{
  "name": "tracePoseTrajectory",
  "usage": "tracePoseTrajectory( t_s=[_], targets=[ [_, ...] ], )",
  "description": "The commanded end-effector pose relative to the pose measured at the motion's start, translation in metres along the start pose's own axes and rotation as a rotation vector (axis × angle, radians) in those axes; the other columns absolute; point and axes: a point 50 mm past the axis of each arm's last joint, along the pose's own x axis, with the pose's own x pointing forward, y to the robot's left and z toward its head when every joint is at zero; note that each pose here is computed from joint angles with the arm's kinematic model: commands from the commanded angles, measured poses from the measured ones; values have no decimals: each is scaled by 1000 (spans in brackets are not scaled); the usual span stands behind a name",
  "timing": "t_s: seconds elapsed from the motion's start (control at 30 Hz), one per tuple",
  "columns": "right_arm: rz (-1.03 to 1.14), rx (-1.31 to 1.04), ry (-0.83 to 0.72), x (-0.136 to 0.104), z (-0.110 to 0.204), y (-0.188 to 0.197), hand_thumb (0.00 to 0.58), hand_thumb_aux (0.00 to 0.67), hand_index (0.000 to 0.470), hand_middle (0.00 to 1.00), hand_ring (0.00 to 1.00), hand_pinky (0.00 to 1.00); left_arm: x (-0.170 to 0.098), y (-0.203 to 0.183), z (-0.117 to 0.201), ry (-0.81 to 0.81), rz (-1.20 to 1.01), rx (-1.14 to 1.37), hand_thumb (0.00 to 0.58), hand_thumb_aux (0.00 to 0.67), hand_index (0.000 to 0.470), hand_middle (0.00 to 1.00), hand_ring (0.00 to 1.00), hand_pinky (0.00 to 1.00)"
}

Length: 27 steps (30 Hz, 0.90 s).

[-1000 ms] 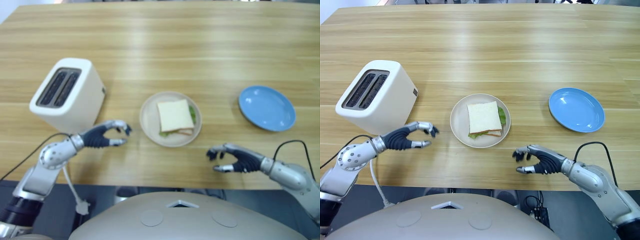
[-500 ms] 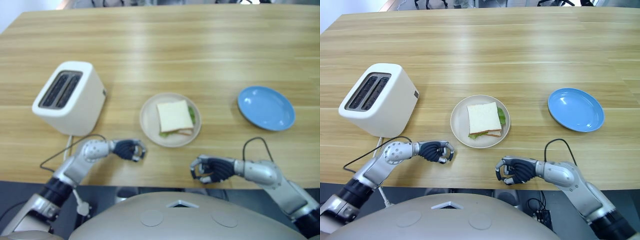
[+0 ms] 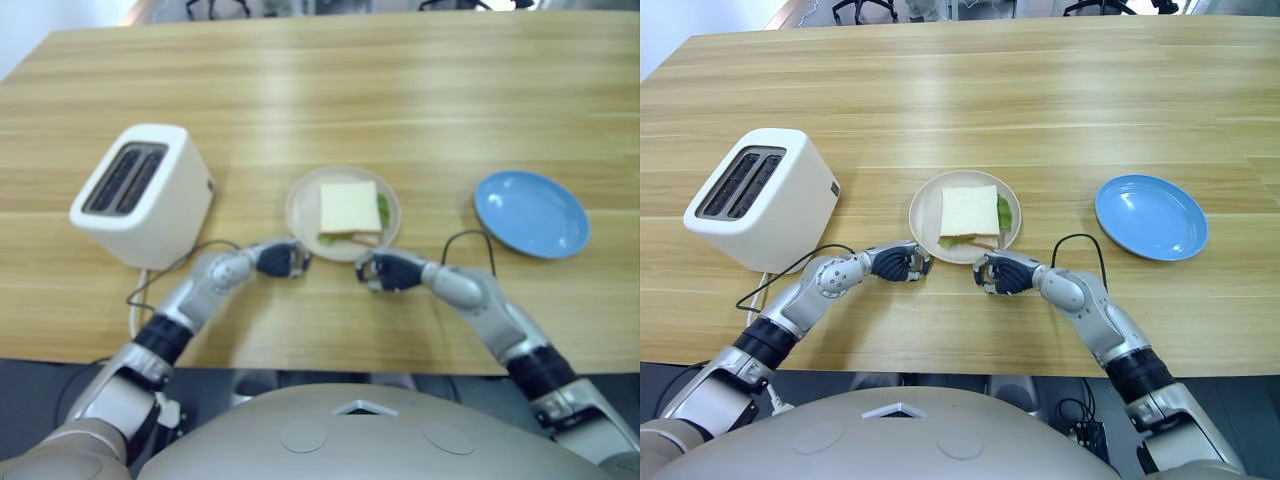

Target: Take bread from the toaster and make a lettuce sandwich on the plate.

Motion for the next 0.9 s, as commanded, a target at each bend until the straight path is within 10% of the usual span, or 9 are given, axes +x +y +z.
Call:
tracePoseTrajectory(
  t_s=[0.03, 0.2, 0.23, 0.27, 0.3, 0.33, 0.37, 0.7, 0.9],
  targets=[
    [-163, -140, 105, 0, -16, -17, 580, 670, 460, 1000, 1000, 1000, 7, 33, 1, 22, 239, -145, 553, 525, 361, 1000, 1000, 1000],
    [-341, -169, 125, -5, -19, -36, 580, 670, 460, 1000, 1000, 1000, 7, 59, 4, -3, 400, -281, 438, 339, 233, 1000, 1000, 1000],
    [-378, -163, 120, -7, -19, -39, 580, 670, 460, 1000, 1000, 1000, 6, 64, 4, -12, 433, -307, 0, 0, 0, 0, 0, 0],
    [-415, -150, 114, -10, -18, -43, 565, 562, 386, 714, 714, 714, 4, 69, 5, -22, 466, -318, 0, 0, 0, 0, 0, 0],
    [-444, -147, 110, -13, -17, -47, 565, 562, 386, 714, 714, 714, 1, 73, 6, -33, 490, -321, 0, 0, 0, 0, 0, 0],
    [-474, -136, 106, -17, -16, -50, 447, 349, 240, 0, 0, 0, -2, 78, 7, -53, 518, -338, 0, 0, 0, 0, 0, 0],
    [-500, -118, 100, -21, -15, -52, 27, 16, 11, 0, 0, 0, -5, 82, 8, -73, 546, -357, 0, 0, 0, 0, 0, 0],
    [-915, 918, -169, -49, -23, -56, 0, 0, 0, 0, 0, 0, -45, 98, 24, -423, 914, -767, 0, 0, 0, 0, 0, 0],
    [-1010, 1097, -160, -37, -34, -35, 0, 0, 0, 0, 0, 0, -32, 75, 11, -393, 979, -879, 0, 0, 0, 0, 0, 0]
  ],
)
